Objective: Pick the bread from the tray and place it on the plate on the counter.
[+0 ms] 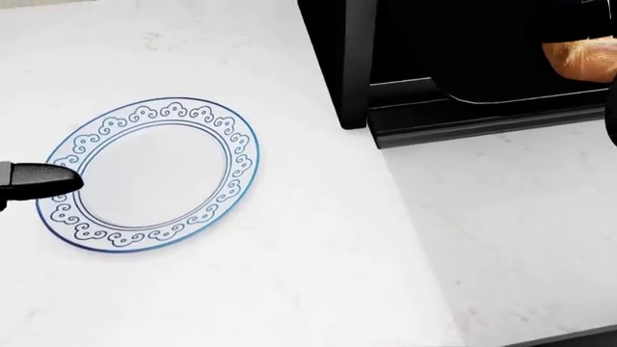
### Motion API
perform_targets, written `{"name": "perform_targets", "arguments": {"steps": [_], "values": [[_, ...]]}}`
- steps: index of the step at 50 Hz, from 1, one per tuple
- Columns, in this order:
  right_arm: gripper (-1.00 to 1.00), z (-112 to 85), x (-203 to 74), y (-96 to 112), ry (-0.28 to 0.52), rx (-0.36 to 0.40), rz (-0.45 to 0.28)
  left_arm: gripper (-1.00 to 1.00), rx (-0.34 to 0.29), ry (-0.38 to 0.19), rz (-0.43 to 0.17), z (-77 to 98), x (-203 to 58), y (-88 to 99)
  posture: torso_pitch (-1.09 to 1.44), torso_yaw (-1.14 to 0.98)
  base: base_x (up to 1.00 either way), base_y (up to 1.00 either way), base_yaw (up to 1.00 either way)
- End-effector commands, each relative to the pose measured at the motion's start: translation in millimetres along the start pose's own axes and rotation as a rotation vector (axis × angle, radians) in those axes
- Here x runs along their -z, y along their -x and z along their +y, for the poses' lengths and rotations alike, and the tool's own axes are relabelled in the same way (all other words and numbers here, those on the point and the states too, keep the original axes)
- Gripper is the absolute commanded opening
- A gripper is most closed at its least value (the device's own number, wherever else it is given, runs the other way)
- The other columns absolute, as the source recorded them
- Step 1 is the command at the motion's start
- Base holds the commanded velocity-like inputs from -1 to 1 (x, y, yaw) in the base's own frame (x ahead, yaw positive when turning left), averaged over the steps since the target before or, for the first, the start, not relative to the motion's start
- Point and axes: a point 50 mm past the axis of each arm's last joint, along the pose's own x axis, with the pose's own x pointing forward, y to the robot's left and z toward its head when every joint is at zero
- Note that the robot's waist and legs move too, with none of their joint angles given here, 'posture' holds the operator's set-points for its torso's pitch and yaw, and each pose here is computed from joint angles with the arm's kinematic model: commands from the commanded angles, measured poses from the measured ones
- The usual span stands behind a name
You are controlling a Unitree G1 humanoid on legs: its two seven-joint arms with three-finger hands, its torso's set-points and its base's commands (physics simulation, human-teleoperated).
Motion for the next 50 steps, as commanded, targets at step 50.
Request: {"name": "perform_targets", "arguments": {"steps": [50], "values": [[1.00, 21.6, 15, -14, -0.019, -0.029, 0.005, 1.00, -0.018, -0.018, -0.077, 4.3, -12, 3.6, 0.00, 0.00, 0.00, 0.00, 0.00]]}}
